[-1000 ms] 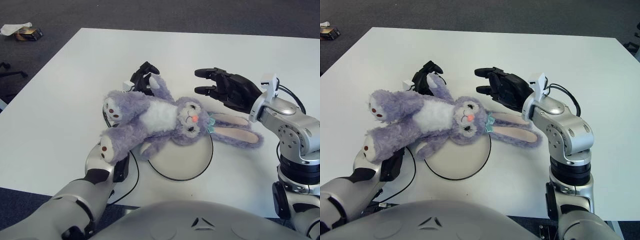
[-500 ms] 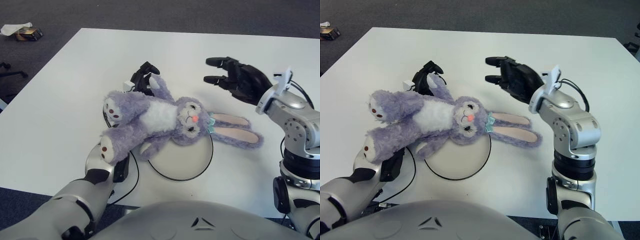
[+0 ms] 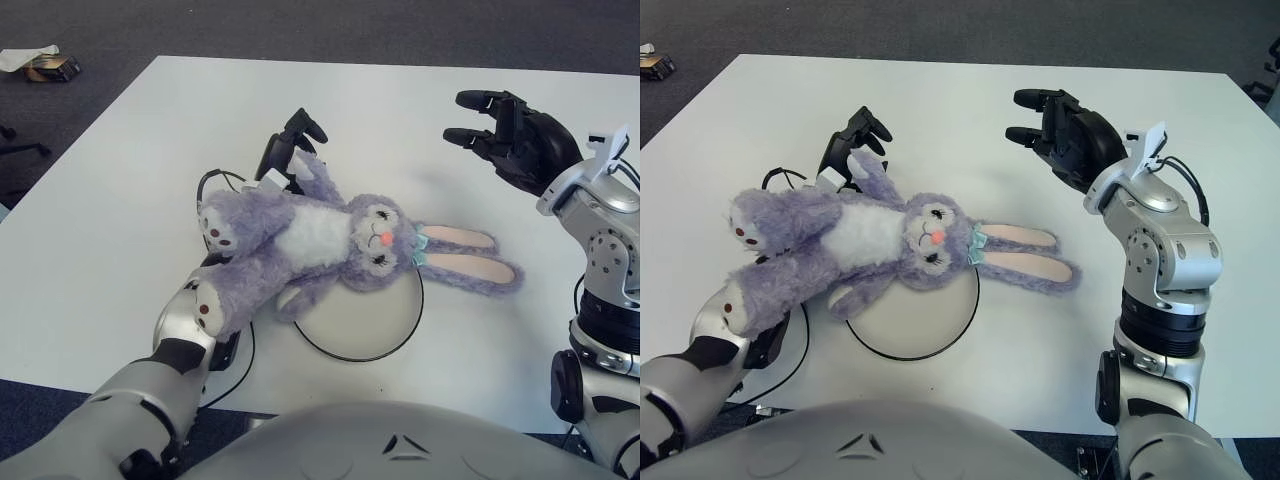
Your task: Put the doll into the plate.
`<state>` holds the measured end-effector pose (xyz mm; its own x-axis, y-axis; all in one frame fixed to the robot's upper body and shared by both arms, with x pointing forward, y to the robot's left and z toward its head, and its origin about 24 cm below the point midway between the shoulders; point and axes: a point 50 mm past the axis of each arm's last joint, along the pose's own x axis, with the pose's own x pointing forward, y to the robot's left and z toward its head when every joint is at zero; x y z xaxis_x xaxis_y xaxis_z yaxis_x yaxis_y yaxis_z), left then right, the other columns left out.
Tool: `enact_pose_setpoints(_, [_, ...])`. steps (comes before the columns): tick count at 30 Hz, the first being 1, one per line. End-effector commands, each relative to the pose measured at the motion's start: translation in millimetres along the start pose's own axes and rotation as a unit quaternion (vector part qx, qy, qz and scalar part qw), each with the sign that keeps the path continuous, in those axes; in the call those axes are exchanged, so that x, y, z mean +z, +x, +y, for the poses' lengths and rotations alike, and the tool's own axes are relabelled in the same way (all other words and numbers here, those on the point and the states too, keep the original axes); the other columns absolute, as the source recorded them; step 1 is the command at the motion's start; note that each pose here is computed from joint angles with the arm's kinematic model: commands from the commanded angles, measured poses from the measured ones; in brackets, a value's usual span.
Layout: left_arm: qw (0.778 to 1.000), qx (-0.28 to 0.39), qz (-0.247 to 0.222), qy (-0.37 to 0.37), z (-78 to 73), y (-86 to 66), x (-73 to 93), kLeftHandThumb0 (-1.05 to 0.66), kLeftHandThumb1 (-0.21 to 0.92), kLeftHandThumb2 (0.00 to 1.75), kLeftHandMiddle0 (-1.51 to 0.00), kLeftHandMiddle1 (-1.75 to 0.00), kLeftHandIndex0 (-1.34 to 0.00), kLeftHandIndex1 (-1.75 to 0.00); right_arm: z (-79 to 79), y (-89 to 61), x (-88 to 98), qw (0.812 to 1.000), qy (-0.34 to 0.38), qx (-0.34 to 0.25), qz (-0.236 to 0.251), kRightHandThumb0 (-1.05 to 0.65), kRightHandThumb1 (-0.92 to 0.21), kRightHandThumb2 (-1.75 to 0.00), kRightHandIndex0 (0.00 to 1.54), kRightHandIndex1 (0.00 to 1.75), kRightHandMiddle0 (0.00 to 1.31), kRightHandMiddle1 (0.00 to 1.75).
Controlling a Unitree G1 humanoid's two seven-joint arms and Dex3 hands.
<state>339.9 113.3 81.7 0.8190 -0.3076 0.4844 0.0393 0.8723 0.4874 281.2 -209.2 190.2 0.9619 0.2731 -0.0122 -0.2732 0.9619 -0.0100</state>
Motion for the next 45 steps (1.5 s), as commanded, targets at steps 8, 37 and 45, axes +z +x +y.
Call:
enact_pose_setpoints(8, [0.989,-0.012,-0.063,0.13,-4.2,-25.2,-6.7,-0.01,0.48,1.11,-0.56,-1.66,-0.24,-1.75,-19.1,0.1,4.6,0.999,0.007,-0.042,-0.016,-0.86,-0.92,-0.96,0.19,0.78,0.0,1.05])
enact_pose_setpoints(37, [0.981,-0.066,0.007,0.183,-8.2,-25.1,-22.5,-0.01,0.52,1.07,-0.51,-1.68,-0.22,-1.75,-43.5,-6.9,-37.9,0.996,0.029,-0.071,0.036,-0.8,-0.92,-0.95,0.29,0.87,0.0,1.06])
enact_pose_setpoints(45, [0.985,-0.085,0.15,0.021,-7.4,-23.9,-37.6,-0.01,0.43,1.17,-0.59,-1.66,-0.28,-1.75,-53.3,-11.2,-61.9,0.992,0.039,-0.114,0.026,-0.75,-0.92,-0.94,0.41,1.04,0.04,1.47])
